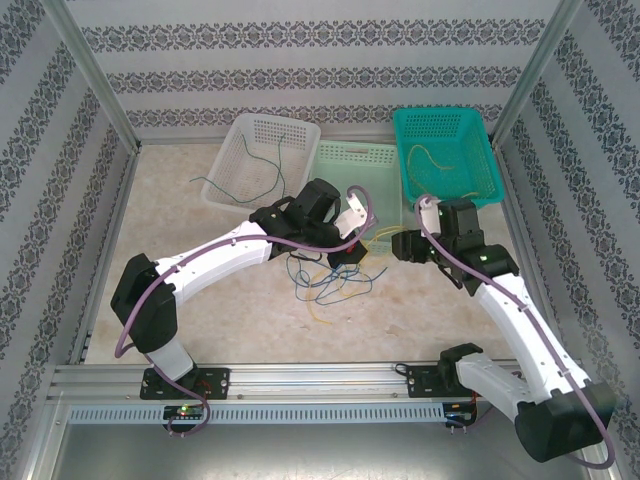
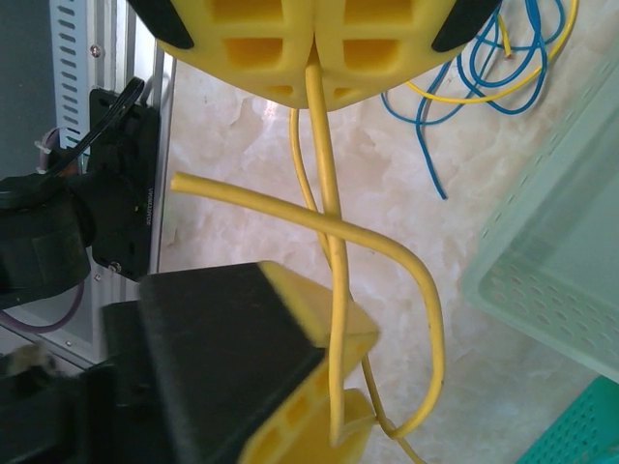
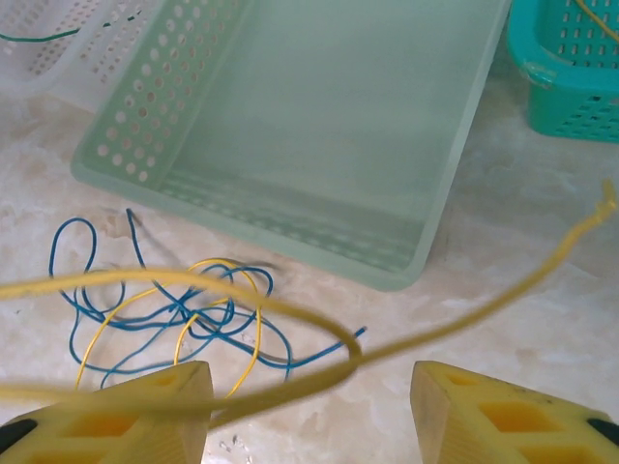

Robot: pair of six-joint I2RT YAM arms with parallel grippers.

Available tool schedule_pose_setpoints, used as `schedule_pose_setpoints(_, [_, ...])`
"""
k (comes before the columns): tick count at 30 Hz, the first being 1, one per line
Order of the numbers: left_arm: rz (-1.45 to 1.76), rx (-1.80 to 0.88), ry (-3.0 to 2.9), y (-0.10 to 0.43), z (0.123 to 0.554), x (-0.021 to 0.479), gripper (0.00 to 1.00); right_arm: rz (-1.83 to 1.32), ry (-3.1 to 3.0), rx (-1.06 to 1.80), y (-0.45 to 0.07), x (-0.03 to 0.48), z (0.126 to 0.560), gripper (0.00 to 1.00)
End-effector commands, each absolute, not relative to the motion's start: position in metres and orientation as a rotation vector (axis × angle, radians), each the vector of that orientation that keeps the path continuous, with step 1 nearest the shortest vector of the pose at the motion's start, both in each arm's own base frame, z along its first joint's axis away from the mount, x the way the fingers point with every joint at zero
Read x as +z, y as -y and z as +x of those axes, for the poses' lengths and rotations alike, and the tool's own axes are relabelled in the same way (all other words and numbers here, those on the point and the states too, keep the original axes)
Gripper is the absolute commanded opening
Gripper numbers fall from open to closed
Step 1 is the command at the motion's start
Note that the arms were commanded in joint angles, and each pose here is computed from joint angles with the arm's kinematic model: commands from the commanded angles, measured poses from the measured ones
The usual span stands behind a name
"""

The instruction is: Untangle the cables

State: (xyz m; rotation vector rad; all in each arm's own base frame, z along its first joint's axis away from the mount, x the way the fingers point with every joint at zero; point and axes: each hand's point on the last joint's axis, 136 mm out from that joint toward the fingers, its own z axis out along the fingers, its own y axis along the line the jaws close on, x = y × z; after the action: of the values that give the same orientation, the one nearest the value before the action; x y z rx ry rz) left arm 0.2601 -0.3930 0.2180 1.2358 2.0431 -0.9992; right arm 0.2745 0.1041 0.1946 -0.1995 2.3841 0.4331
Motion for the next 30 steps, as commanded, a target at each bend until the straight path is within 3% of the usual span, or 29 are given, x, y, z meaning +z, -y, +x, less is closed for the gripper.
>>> schedule_pose_setpoints(1, [1.246, -1.025, -1.946, 0.394, 0.26, 0.241, 0.0, -0.146, -2.367, 0.457, -0.106, 0.199, 0.291, 0.53])
schedule_pose_setpoints(4, [1.219, -1.025, -1.934, 0.392, 0.261, 0.244, 0.0, -0.115, -2.396, 0.453, -0.106, 0.189, 0.299, 0.47])
schedule_pose_setpoints(8, [1.132, -1.023, -1.905, 0.391, 0.269, 0.252, 0.0, 0.01, -2.359, 0.452, -0.095, 0.189, 0.307, 0.25])
schedule_pose_setpoints(13, [0.918, -0.95, -1.893, 0.379, 0.294, 0.26, 0.0, 0.246, -2.245, 0.589, -0.08, 0.201, 0.31, 0.08])
schedule_pose_setpoints(20, [0.567, -0.963, -1.711, 0.363, 0.324, 0.305, 0.0, 0.57, -2.205, 0.914, -0.097, 0.177, 0.311, 0.0])
schedule_pose_setpoints(30, [0.18, -0.98, -1.555, 0.329, 0.35, 0.331, 0.0, 1.039, -1.935, 1.13, -0.083, 0.161, 0.305, 0.0])
